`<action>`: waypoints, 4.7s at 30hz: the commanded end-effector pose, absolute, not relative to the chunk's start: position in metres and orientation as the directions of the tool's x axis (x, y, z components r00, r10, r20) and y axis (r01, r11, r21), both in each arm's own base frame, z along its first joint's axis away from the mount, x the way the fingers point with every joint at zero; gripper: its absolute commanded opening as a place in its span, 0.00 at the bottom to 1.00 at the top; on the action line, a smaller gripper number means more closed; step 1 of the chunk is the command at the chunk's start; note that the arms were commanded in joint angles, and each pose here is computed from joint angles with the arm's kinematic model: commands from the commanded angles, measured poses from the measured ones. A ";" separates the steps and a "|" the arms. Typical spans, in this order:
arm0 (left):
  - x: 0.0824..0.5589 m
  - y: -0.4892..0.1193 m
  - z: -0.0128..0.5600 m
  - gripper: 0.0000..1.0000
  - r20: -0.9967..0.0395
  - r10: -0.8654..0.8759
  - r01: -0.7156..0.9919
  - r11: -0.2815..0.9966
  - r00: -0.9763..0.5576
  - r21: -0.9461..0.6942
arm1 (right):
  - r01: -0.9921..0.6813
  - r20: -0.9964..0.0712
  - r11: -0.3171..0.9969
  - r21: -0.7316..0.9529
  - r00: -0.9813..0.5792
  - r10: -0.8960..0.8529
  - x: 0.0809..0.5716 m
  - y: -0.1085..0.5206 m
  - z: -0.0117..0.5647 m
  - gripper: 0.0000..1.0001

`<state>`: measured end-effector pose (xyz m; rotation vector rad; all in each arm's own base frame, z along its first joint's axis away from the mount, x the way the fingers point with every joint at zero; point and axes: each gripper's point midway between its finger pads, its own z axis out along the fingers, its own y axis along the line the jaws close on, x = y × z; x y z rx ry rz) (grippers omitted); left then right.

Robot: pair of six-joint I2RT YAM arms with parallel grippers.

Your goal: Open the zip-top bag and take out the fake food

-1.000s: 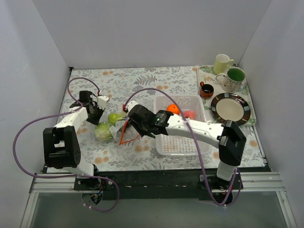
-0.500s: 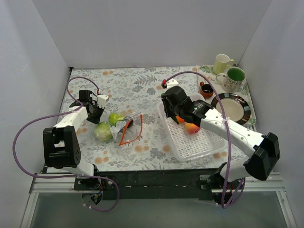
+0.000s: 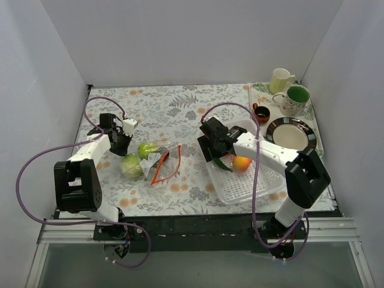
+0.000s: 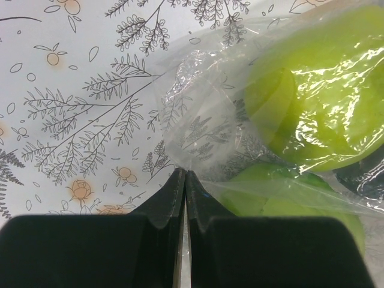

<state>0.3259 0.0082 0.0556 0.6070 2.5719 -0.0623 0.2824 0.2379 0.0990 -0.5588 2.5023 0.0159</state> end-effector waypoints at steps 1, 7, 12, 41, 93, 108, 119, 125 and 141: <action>0.329 0.002 0.082 0.00 -0.537 0.393 0.434 0.899 -0.747 0.055 | -0.419 -0.517 0.906 -0.052 -0.765 -0.384 0.280 0.253 0.101 0.88; 0.312 -0.011 0.079 0.00 -0.536 0.370 0.450 0.893 -0.759 -0.020 | -0.455 -0.503 0.889 0.045 -0.779 -0.374 0.267 0.266 0.090 0.76; 0.320 -0.015 0.087 0.00 -0.556 0.352 0.444 0.895 -0.753 -0.034 | -0.463 -0.535 0.885 0.039 -0.758 -0.373 0.293 0.290 0.089 0.72; 0.349 -0.032 0.227 0.00 -0.706 0.315 0.471 0.882 -0.634 -0.030 | -0.688 -0.759 0.726 -0.009 -0.468 -0.453 0.204 0.397 0.097 0.27; 0.323 0.011 0.010 0.00 -0.364 0.486 0.476 0.871 -0.795 0.122 | -0.775 -0.896 0.632 0.017 -0.293 -0.334 0.238 0.429 0.147 0.27; 0.318 0.011 0.014 0.00 -0.363 0.475 0.467 0.877 -0.801 0.116 | -0.797 -0.874 0.601 0.058 -0.332 -0.355 0.265 0.474 0.117 0.35; 0.316 0.008 0.012 0.00 -0.360 0.472 0.469 0.877 -0.805 0.102 | -0.821 -0.880 0.549 0.154 -0.367 -0.301 0.265 0.508 0.111 0.81; 0.319 0.005 0.018 0.00 -0.378 0.469 0.471 0.877 -0.799 0.093 | -0.799 -0.858 0.581 0.153 -0.400 -0.324 0.276 0.520 0.085 0.84; 0.314 0.000 0.036 0.00 -0.404 0.468 0.480 0.874 -0.786 0.079 | -0.747 -0.807 0.650 0.138 -0.465 -0.363 0.289 0.525 0.045 0.78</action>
